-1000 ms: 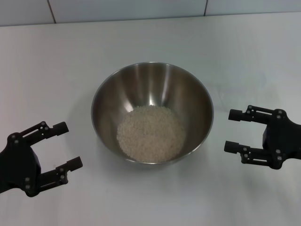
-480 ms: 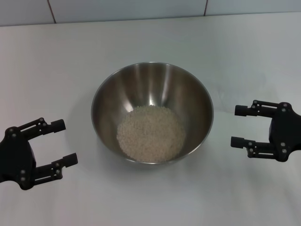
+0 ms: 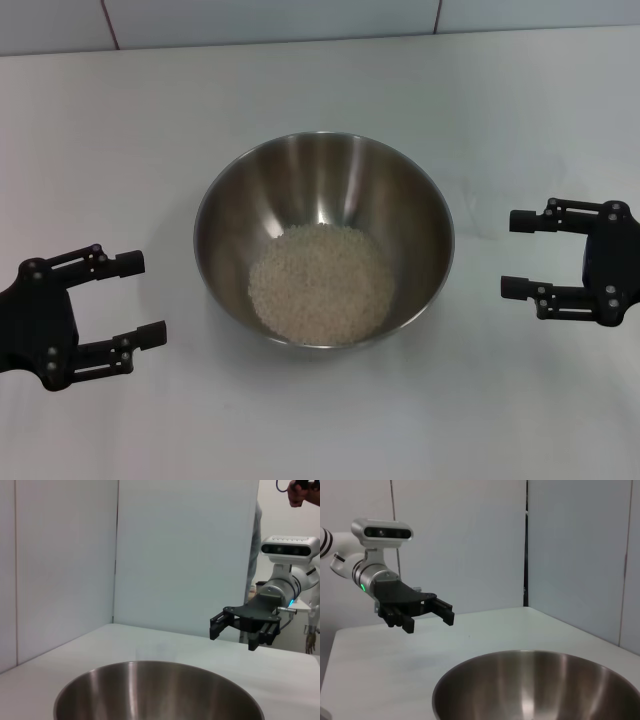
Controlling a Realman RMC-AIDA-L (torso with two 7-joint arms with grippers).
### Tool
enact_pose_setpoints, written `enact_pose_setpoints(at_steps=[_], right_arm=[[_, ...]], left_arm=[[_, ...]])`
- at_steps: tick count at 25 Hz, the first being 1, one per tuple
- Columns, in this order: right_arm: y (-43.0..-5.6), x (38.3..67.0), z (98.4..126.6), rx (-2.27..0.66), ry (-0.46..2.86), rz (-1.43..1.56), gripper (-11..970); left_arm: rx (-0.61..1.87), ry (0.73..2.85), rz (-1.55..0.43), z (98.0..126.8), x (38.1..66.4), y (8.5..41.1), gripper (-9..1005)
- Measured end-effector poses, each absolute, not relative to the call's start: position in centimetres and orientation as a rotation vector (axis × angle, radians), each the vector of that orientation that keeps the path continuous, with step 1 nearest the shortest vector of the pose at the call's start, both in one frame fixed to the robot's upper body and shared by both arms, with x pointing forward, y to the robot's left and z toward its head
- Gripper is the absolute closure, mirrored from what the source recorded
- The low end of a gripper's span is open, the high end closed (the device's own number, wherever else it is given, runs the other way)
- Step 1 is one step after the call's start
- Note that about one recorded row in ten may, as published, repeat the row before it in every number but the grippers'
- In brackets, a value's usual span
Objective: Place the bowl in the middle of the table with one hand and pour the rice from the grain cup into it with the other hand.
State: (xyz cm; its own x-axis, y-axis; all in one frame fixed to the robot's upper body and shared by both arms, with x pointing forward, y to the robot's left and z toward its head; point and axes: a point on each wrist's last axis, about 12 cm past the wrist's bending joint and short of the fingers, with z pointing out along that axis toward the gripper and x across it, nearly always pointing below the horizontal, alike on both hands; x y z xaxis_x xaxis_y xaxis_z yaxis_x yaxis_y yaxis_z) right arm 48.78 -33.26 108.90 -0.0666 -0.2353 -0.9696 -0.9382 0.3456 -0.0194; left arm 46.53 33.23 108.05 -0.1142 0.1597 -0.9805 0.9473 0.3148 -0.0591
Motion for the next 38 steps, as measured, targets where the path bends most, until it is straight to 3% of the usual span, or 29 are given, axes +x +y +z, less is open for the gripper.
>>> enact_pose_setpoints(at_steps=[38], right_arm=[[-33.0, 49.8, 109.4, -1.165, 1.610, 0.816, 240]], left_arm=[[1.095, 1.589, -0.940, 109.3, 47.5, 33.6, 224]])
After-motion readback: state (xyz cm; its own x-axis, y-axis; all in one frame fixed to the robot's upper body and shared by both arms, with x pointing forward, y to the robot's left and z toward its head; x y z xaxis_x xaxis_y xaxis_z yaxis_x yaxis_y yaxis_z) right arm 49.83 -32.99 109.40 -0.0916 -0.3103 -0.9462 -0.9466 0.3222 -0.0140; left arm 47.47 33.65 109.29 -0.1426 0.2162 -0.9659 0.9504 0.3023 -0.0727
